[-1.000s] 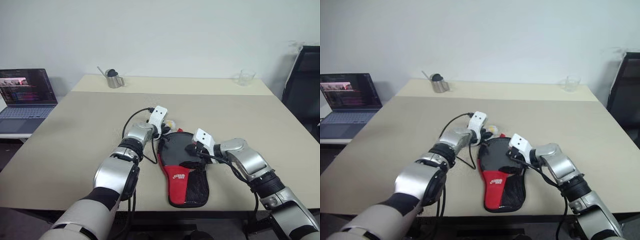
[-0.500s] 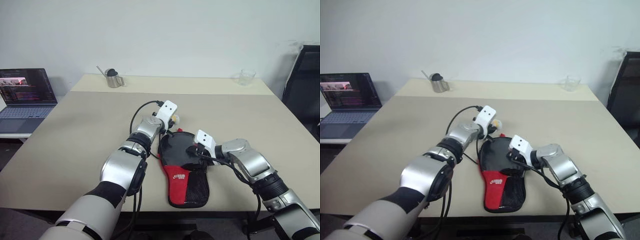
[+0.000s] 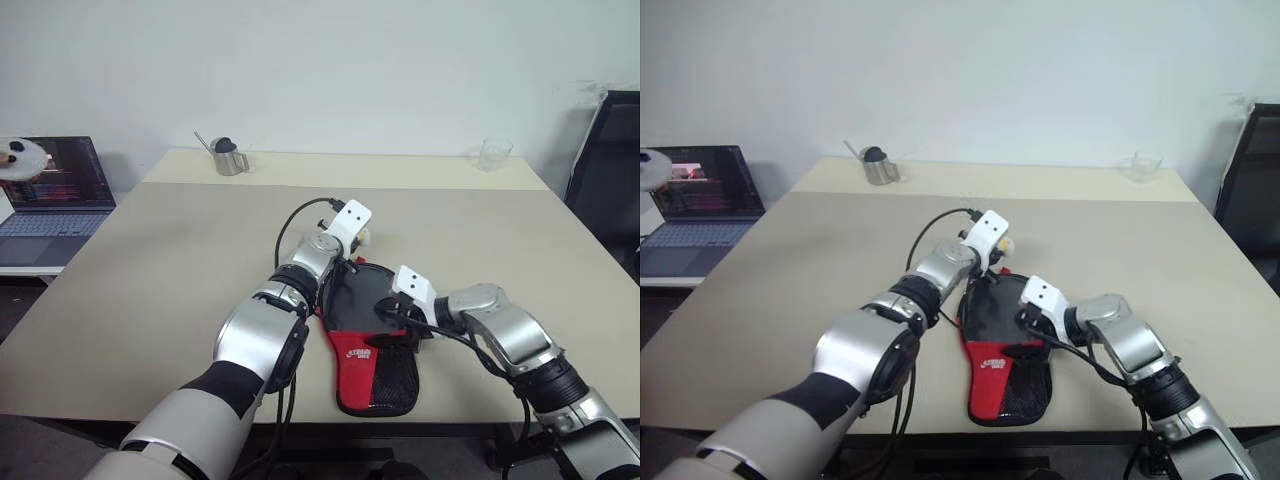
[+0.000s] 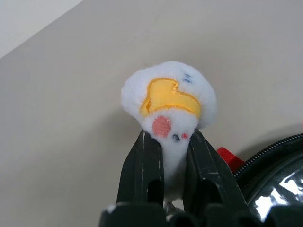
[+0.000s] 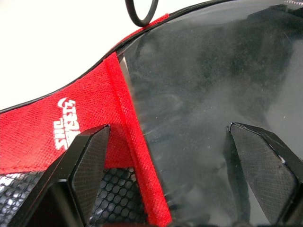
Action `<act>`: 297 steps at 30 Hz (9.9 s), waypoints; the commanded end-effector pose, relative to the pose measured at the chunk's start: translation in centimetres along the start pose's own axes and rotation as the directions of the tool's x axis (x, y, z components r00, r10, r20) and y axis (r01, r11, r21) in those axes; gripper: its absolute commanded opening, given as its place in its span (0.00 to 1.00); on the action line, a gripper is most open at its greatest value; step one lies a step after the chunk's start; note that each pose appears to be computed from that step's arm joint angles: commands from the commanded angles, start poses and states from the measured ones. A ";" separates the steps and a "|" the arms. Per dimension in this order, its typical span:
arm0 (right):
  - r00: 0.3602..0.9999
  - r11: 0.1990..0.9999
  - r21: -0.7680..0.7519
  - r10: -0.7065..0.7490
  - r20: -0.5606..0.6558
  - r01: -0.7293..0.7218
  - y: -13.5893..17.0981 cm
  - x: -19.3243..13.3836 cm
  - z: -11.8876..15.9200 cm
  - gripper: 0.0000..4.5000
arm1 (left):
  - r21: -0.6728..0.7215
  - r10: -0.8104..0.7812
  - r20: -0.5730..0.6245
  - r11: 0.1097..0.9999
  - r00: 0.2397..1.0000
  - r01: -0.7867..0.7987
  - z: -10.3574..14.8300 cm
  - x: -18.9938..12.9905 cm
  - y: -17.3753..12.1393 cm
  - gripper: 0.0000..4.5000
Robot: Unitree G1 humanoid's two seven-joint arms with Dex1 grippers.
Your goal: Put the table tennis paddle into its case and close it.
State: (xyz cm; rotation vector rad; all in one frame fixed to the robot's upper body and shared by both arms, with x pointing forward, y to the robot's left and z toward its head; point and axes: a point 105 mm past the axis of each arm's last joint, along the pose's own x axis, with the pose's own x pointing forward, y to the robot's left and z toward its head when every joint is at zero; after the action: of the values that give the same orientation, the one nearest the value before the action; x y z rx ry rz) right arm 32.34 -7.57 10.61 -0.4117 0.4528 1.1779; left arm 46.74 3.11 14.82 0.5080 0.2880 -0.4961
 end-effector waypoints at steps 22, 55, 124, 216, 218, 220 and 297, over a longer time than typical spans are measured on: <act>0.999 0.996 0.085 -0.027 -0.028 0.030 2.8 -1.5 -1.0 0.99 | 0.166 -0.020 0.126 0.986 0.992 -0.002 5.3 0.3 -3.8 0.04; 0.999 0.995 0.086 -0.049 -0.020 0.050 2.4 -1.6 -0.7 0.99 | 0.364 -0.133 0.168 0.929 0.977 0.064 5.9 0.6 -8.4 0.04; 0.637 0.628 0.484 -0.751 0.173 0.609 -15.7 -7.3 8.7 0.99 | -0.003 -0.379 0.326 0.916 0.866 0.402 -1.1 -4.2 -6.8 0.91; 0.697 0.567 0.591 -0.717 0.010 0.574 -9.6 9.4 10.0 0.01 | -0.171 -0.250 0.166 0.946 0.954 0.277 -6.0 -8.4 -6.0 1.00; 0.698 0.577 0.587 -0.716 0.028 0.568 -9.7 9.2 10.4 0.01 | -0.173 -0.255 0.166 0.943 0.953 0.283 -6.1 -8.4 -6.2 1.00; 0.695 0.586 0.587 -0.717 0.055 0.558 -10.0 8.8 11.2 0.01 | -0.174 -0.262 0.165 0.941 0.951 0.290 -6.1 -8.4 -6.4 1.00; 0.972 0.874 0.486 0.103 -0.213 0.014 5.9 -3.4 -1.8 0.91 | 0.181 -0.686 0.136 0.726 0.714 0.663 -3.7 -17.9 -0.1 1.00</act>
State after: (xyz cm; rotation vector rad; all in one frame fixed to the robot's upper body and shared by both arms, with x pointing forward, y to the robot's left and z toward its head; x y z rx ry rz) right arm 25.72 -9.88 10.39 -0.0918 0.9414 0.9913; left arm 31.44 12.12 17.35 0.4256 0.3016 -1.2822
